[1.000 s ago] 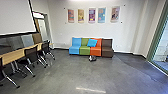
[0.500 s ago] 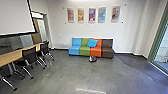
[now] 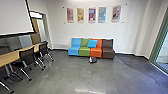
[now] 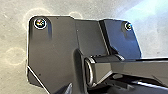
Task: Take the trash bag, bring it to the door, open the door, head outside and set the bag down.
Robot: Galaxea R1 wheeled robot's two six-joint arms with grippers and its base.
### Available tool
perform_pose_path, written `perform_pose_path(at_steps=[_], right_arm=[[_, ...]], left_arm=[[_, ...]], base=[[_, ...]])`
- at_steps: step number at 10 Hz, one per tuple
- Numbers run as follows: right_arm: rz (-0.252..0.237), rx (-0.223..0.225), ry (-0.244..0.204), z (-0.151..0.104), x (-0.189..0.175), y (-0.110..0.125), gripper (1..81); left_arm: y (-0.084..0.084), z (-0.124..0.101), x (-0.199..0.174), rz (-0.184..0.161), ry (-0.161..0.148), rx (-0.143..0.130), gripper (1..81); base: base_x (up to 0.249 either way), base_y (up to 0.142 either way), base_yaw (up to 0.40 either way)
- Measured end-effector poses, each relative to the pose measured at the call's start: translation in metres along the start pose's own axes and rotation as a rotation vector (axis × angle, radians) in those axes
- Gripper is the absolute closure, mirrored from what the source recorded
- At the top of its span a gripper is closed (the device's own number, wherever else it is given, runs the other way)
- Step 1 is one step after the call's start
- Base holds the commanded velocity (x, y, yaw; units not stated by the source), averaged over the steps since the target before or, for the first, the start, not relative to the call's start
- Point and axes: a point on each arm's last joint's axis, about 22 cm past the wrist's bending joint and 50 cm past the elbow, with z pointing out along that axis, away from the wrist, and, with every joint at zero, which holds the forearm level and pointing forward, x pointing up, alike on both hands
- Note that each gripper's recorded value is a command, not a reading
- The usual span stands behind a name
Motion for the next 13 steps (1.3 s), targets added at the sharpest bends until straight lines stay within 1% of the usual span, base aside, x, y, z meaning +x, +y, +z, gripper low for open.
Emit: perform_pose_path(at_steps=[13], right_arm=[[0.000,0.000,-0.001,0.0000,-0.0004,0.0001,1.0]], left_arm=[[-0.0003,-0.0001,0.0001,0.002,0.000,0.000,1.0]], base=[[0.149,0.000,0.000]])
